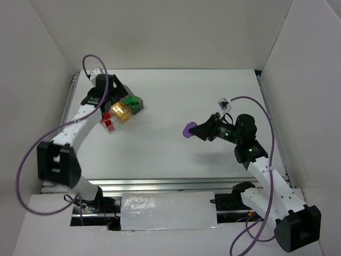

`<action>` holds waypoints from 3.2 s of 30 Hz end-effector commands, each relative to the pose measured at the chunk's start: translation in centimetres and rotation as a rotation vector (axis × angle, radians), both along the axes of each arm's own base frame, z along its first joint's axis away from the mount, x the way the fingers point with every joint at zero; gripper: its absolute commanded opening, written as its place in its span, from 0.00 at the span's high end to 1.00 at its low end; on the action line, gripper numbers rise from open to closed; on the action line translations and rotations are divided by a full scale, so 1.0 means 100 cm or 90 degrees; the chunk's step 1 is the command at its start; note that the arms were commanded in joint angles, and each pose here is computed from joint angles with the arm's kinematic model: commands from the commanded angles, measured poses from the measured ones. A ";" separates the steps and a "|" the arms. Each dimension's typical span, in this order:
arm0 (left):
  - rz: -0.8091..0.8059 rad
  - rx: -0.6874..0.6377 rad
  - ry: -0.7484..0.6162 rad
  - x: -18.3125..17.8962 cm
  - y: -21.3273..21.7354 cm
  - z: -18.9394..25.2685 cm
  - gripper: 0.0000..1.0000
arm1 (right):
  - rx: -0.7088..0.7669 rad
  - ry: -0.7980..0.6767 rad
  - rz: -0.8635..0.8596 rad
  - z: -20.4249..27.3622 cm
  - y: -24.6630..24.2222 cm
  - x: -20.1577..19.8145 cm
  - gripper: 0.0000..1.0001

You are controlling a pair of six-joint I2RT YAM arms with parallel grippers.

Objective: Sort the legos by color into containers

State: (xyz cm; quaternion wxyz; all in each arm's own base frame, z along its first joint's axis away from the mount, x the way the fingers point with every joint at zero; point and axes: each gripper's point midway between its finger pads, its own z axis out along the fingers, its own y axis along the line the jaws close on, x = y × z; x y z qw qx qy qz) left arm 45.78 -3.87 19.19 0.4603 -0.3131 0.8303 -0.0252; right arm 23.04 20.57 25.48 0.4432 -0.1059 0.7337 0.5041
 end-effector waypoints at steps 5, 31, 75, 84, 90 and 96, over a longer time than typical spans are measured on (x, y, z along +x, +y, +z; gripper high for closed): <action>-0.803 -0.224 -0.392 -0.132 -0.189 0.145 0.00 | 0.089 -0.120 0.131 0.072 0.019 -0.020 1.00; -1.265 -0.363 -0.438 -0.308 -0.321 0.173 0.25 | 0.115 -0.320 0.226 0.116 0.021 -0.079 1.00; 0.055 -0.027 0.167 0.057 0.090 -0.018 0.98 | 0.031 -0.067 -0.306 0.058 -0.065 0.014 0.00; 0.059 -0.071 0.184 0.080 0.101 -0.056 0.76 | 0.024 -0.052 -0.284 0.051 -0.058 0.021 0.00; 0.035 -0.080 0.185 0.083 0.096 -0.066 0.56 | 0.022 -0.049 -0.284 0.047 -0.057 0.024 0.00; 0.034 -0.081 0.184 0.082 0.095 -0.071 0.29 | 0.023 -0.036 -0.279 0.041 -0.054 0.027 0.00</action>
